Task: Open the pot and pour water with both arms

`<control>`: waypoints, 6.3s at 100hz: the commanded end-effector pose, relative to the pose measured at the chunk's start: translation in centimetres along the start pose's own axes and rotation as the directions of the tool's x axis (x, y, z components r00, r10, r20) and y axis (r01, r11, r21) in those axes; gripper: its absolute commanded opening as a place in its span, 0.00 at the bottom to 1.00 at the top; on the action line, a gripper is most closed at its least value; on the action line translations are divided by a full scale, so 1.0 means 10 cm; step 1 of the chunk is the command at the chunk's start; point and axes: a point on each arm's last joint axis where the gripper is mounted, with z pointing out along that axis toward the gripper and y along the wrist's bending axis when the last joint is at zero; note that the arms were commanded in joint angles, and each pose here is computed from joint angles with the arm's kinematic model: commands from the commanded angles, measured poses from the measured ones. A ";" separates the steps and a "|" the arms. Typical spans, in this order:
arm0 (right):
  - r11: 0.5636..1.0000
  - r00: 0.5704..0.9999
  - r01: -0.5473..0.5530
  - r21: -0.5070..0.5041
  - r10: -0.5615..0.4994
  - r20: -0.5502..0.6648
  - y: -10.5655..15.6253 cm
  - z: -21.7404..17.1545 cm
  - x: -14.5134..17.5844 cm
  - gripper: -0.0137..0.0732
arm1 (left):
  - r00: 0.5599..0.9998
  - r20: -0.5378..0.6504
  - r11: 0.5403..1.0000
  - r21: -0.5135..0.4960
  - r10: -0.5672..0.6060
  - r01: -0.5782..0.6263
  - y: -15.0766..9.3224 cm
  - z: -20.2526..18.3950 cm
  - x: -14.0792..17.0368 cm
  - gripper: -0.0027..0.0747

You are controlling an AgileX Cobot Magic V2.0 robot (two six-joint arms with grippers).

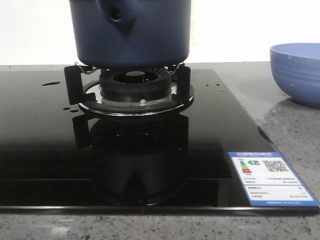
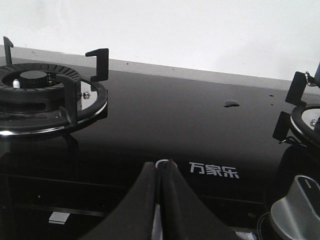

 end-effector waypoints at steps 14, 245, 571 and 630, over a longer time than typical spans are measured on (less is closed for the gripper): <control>1.000 0.998 0.013 0.016 -0.014 0.066 -0.01 0.00 0.01 0.10 | 0.998 0.065 1.000 -0.007 -0.011 0.011 0.02 0.00 0.03 0.01; 0.964 0.971 -0.208 -0.168 0.182 -0.157 0.12 0.26 -1.42 0.11 | 0.994 -0.003 0.943 0.318 -0.106 0.102 -0.41 -0.12 -1.56 0.01; 0.987 0.576 -0.152 0.058 0.136 -0.806 -0.40 2.13 -1.68 0.75 | 0.995 -0.016 0.864 0.497 0.098 -0.077 -1.08 1.82 -2.55 0.50; 0.985 0.456 -0.152 0.083 0.144 -0.878 -0.49 2.41 -1.30 0.07 | 0.994 -0.003 0.873 0.478 0.107 -0.092 -1.06 1.83 -2.56 0.50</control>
